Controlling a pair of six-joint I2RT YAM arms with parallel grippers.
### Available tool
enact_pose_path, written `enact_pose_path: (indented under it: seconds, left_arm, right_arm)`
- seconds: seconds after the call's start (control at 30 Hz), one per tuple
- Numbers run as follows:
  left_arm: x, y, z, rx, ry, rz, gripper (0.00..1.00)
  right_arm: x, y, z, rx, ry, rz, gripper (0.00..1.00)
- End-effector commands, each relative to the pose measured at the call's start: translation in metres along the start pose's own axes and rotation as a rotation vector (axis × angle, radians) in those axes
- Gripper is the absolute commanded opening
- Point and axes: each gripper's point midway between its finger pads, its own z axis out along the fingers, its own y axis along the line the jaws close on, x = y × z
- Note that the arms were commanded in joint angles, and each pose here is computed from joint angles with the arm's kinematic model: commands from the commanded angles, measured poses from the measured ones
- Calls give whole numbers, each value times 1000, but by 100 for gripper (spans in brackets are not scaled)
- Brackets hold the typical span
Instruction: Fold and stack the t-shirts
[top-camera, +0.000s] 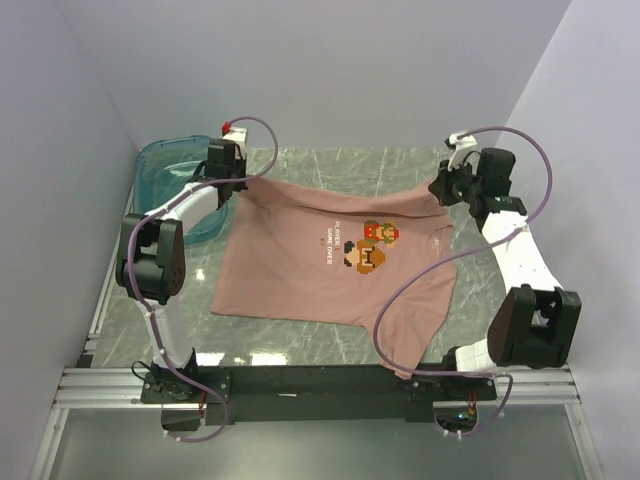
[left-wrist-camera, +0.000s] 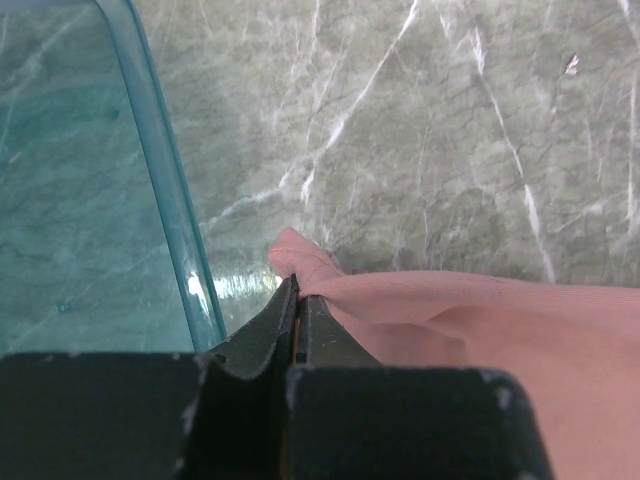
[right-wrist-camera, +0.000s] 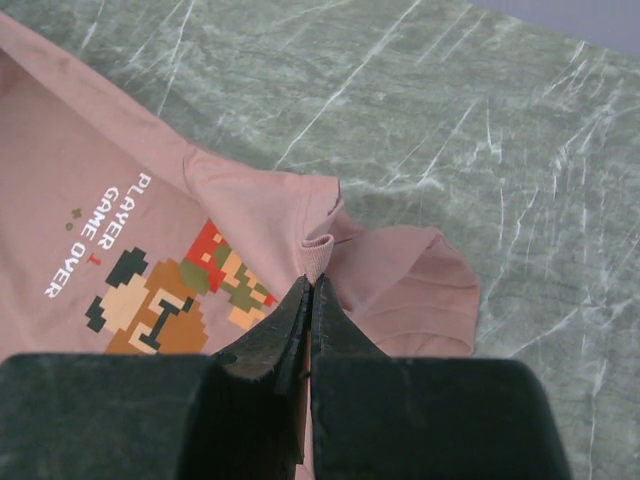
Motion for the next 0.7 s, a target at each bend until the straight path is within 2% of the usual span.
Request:
enact_pose_path:
  seconds: [0.0,0.1,0.13,0.67]
  left_arm:
    - [-14,1,-9,6,-54,-2,0]
    - [-9,1,-14,7,-47,-5,0]
    - [-17,1,-17,8,-78,-7,0]
    - [14,-3,-39,28,-82,-3,1]
  right_arm:
    - [-18,4,-19,8,-79,-37,0]
    - [-11,7,-23,8,-71,-35,0]
    - [-5,9,-23,6,-61,-31,0]
    - [19,15,-35,3,-39,-11,0]
